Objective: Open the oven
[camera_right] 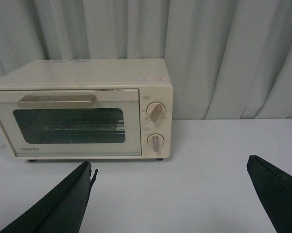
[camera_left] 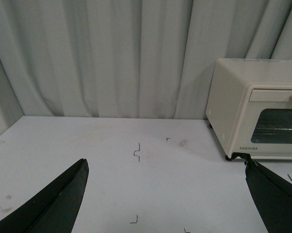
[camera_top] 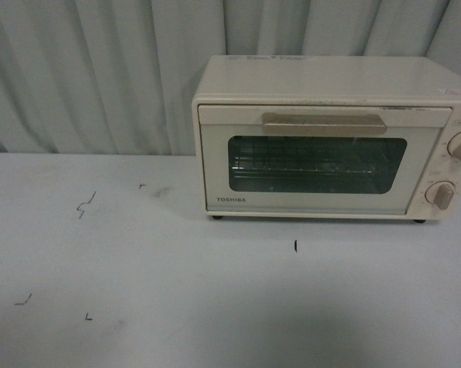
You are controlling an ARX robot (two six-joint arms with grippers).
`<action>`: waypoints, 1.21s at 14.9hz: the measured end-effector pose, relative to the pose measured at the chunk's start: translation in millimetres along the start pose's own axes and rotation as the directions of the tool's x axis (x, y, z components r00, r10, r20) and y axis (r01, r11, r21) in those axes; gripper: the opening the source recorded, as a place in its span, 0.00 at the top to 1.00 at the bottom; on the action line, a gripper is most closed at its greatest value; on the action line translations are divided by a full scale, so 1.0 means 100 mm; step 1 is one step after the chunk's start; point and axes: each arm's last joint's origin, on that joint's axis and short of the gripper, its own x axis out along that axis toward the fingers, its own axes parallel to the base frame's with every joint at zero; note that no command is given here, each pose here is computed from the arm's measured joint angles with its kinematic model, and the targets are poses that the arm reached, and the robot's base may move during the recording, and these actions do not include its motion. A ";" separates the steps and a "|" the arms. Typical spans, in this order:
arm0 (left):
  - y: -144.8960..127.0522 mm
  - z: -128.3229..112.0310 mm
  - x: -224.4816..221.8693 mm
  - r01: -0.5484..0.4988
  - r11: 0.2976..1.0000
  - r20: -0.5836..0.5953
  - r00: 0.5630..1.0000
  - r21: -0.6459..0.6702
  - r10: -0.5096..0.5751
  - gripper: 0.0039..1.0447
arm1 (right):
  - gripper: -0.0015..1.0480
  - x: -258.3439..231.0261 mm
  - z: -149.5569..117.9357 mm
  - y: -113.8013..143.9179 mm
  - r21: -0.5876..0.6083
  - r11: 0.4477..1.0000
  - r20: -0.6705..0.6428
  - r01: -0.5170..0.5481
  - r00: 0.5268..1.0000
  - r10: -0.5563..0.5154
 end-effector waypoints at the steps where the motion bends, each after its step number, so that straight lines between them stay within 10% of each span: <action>1: 0.00 0.00 0.00 0.000 1.000 -0.001 1.000 0.000 0.000 0.06 | 0.06 0.00 0.00 0.00 0.000 1.000 0.000 0.000 1.000 0.000; 13: 0.00 0.00 0.00 0.000 1.000 0.000 1.000 0.000 0.000 0.06 | 0.06 0.00 0.00 0.00 0.000 1.000 0.000 0.000 1.000 0.000; 16: 0.00 0.14 0.03 0.012 0.992 -0.469 0.880 -0.128 -0.072 0.06 | 0.06 0.00 0.00 0.00 0.000 1.000 0.002 0.000 1.000 0.000; 18: -0.14 0.42 0.14 0.076 0.971 -0.439 0.882 -0.227 -0.172 0.06 | 0.06 0.00 0.00 0.00 0.000 1.000 0.000 0.000 1.000 0.000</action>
